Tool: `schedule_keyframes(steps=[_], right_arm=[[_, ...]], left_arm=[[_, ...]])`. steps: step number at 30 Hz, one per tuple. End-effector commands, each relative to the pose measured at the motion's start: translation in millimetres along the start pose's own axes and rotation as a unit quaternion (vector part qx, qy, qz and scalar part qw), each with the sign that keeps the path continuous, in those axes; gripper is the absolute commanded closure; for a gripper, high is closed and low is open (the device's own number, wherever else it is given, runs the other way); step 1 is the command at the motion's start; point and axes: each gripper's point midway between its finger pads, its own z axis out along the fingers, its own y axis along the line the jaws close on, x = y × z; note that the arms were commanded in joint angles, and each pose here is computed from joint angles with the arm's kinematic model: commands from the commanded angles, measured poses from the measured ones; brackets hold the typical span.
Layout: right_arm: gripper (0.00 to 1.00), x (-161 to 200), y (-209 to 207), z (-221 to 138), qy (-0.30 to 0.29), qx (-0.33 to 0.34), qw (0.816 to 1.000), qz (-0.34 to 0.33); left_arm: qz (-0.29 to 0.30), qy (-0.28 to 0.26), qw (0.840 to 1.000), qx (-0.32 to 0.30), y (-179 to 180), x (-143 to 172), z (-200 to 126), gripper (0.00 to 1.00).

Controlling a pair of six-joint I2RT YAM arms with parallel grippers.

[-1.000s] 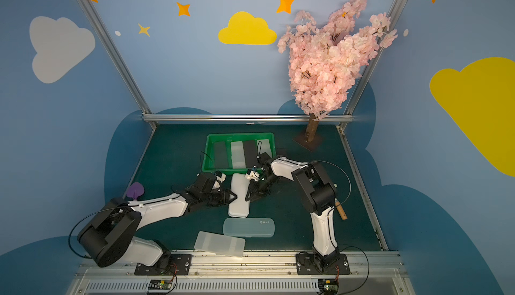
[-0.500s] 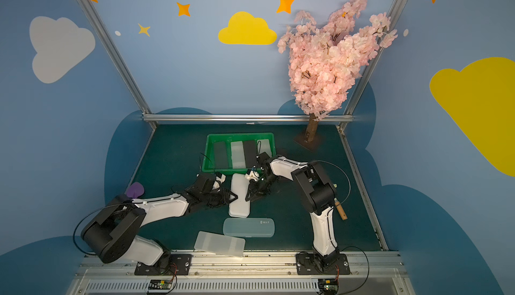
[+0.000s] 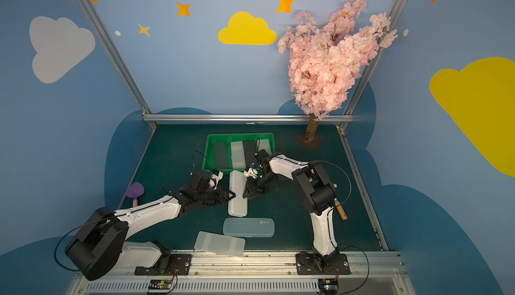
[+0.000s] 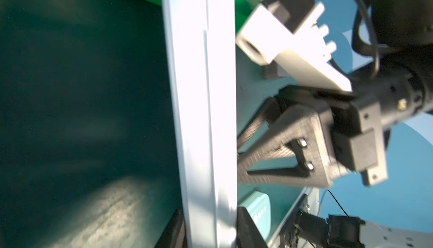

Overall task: Put the pencil case into the storage box
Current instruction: Pick up the pencil case from the center of the board.

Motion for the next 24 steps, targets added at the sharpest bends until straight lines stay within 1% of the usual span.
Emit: schedule_keyframes(steps=[1,2,4,8,11,14,17,19,21,24], right_arm=[[0.63,-23.2,39.0,-30.1,-0.060,-0.015,0.996,-0.066],[0.62,-23.7,41.5,-33.6,-0.063,-0.014,0.996,-0.069],[0.62,-25.0,43.4,-38.1,-0.067,-0.014,0.995,-0.071],[0.62,-24.6,37.7,-34.8,-0.062,-0.010,0.996,-0.060],[0.61,-24.4,35.6,-41.8,-0.073,0.002,0.996,-0.058],[0.60,-25.0,36.2,-64.7,-0.106,0.024,0.992,-0.066],[0.56,-23.1,38.9,-95.1,-0.149,0.047,0.985,-0.073],[0.52,-21.2,40.8,-116.2,-0.180,0.062,0.979,-0.078],[0.50,-18.6,41.6,-138.4,-0.214,0.084,0.970,-0.082],[0.46,-13.0,36.8,-162.9,-0.252,0.113,0.958,-0.076]], left_arm=[[0.036,0.011,0.998,0.050,-30.1,-4.0,-14.6,0.84],[0.036,0.013,0.998,0.048,-28.2,-3.4,-15.1,0.84],[0.032,0.015,0.998,0.044,-24.0,-3.1,-12.9,0.84],[0.019,0.030,0.998,0.044,-18.7,-0.4,-1.3,0.86],[0.017,0.017,0.999,0.039,-20.2,-6.5,-8.8,0.88],[0.017,0.001,0.999,0.030,-21.4,-13.1,-28.6,0.89],[0.021,-0.011,0.999,0.023,-26.2,-21.1,-51.8,0.90],[0.025,-0.022,0.999,0.023,-32.3,-29.8,-65.1,0.90],[0.029,-0.042,0.998,0.029,-41.5,-46.1,-75.8,0.91],[0.028,-0.066,0.996,0.050,-57.6,-77.0,-82.1,0.92]])
